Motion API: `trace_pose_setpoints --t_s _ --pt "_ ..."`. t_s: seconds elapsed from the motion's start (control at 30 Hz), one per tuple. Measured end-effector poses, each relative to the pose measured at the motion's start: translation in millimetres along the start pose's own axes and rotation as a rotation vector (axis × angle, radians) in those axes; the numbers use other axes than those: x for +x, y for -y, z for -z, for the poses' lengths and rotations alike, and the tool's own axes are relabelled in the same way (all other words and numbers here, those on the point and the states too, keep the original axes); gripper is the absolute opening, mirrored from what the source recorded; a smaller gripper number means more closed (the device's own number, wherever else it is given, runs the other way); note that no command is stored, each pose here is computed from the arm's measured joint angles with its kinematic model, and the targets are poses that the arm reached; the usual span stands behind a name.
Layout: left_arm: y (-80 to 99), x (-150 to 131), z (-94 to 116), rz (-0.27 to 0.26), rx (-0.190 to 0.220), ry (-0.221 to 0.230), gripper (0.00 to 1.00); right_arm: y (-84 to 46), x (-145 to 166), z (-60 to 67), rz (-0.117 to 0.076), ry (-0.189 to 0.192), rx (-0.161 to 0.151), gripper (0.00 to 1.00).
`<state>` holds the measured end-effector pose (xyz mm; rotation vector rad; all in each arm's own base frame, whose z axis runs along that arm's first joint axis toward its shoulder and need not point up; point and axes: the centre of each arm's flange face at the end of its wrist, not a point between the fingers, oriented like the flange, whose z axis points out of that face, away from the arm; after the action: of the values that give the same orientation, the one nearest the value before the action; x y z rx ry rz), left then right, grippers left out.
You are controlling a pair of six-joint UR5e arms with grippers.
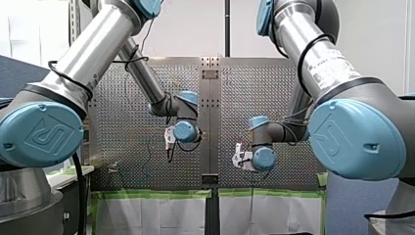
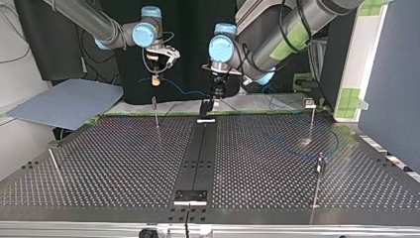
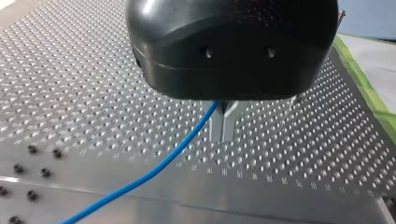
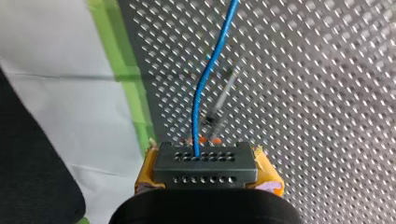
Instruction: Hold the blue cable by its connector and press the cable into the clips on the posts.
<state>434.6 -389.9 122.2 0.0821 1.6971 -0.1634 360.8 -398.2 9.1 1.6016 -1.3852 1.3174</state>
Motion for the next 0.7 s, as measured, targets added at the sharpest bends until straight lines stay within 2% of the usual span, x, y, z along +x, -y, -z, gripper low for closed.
trace_pose_setpoints --t_s 0.13,0.3,0.53,0.7 --pt "11.8 8 -7 -0.002 0.013 0.001 0.00 -6.2 4 -6.8 -0.012 -0.030 -0.003 0.00" --pt "28.2 18 -15 0.010 0.034 0.006 0.00 -9.2 4 -12.6 -0.015 -0.061 0.001 0.00" --pt "46.7 31 -29 0.034 0.055 0.027 0.00 -19.7 -17 -21.1 -0.020 -0.071 -0.011 0.00" --pt "66.4 42 -33 0.055 0.093 0.032 0.00 -30.1 -20 -25.5 -0.024 -0.073 -0.033 0.00"
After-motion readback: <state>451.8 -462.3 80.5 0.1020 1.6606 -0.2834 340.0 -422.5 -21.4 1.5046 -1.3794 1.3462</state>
